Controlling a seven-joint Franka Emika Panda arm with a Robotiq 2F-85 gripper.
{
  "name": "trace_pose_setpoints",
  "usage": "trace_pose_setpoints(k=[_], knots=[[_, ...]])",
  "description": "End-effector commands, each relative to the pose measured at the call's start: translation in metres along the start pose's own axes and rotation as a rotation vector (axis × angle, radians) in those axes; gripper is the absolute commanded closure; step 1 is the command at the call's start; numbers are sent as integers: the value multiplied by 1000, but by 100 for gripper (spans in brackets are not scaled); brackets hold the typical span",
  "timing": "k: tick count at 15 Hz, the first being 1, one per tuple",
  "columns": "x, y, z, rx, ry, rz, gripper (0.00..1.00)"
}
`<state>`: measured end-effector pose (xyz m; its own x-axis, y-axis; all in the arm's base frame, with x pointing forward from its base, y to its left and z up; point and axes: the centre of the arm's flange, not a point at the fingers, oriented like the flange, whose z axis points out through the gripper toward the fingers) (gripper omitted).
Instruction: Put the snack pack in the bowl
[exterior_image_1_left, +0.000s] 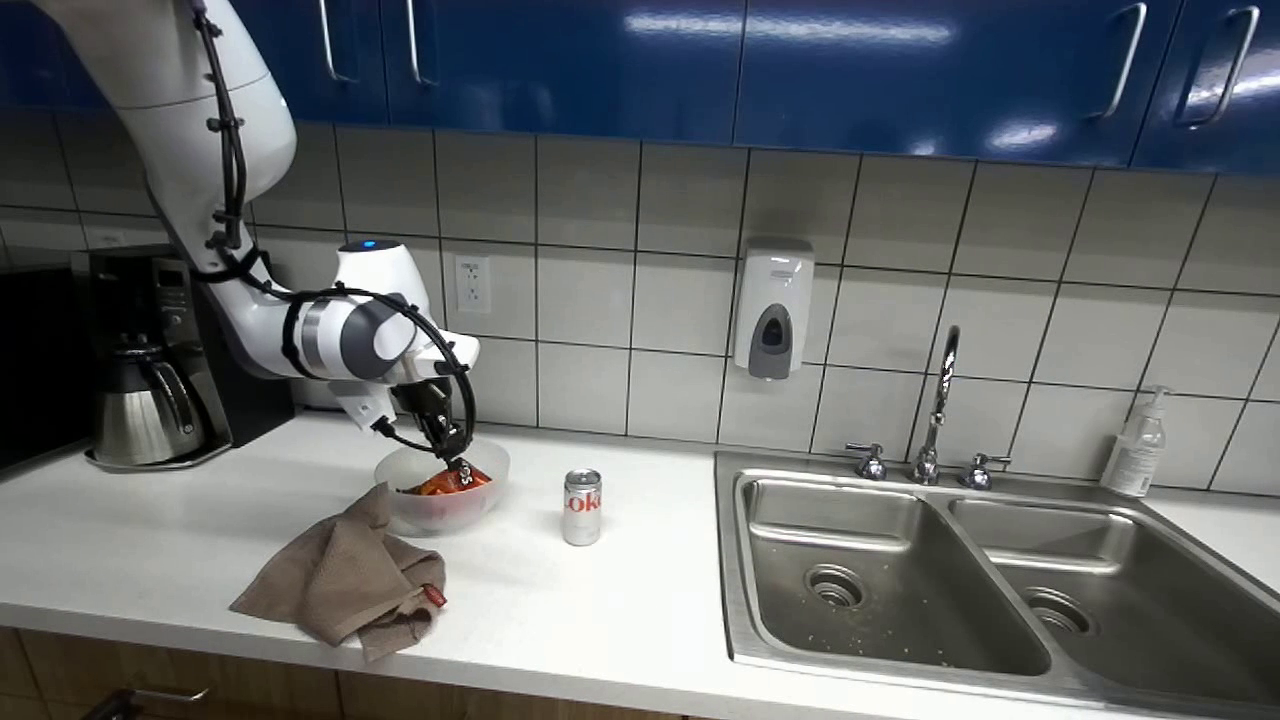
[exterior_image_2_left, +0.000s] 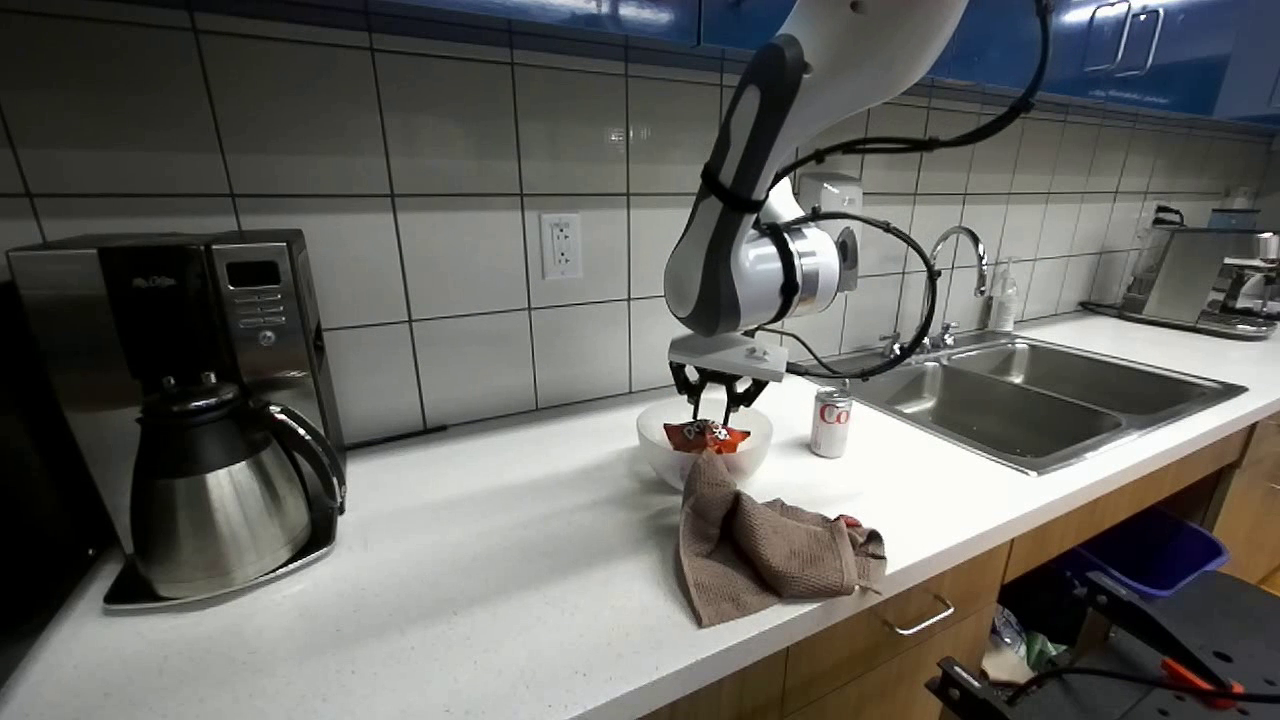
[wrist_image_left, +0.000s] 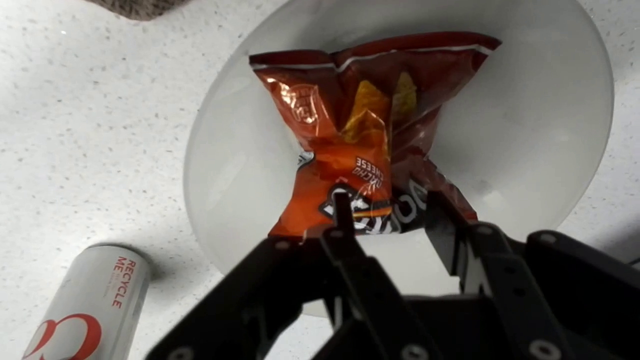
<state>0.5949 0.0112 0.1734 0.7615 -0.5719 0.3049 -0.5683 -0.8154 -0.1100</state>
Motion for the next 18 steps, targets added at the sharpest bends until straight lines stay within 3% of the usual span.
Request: trace_pose_setpoints(k=[1, 4, 5, 10, 18], knots=[[2, 8, -40, 32, 8, -3, 24], [-8, 20, -67, 55, -19, -27, 1], [-13, 25, -74, 61, -26, -37, 0], [-52, 56, -111, 104, -90, -113, 0], [-145, 115, -195, 179, -105, -267, 0]])
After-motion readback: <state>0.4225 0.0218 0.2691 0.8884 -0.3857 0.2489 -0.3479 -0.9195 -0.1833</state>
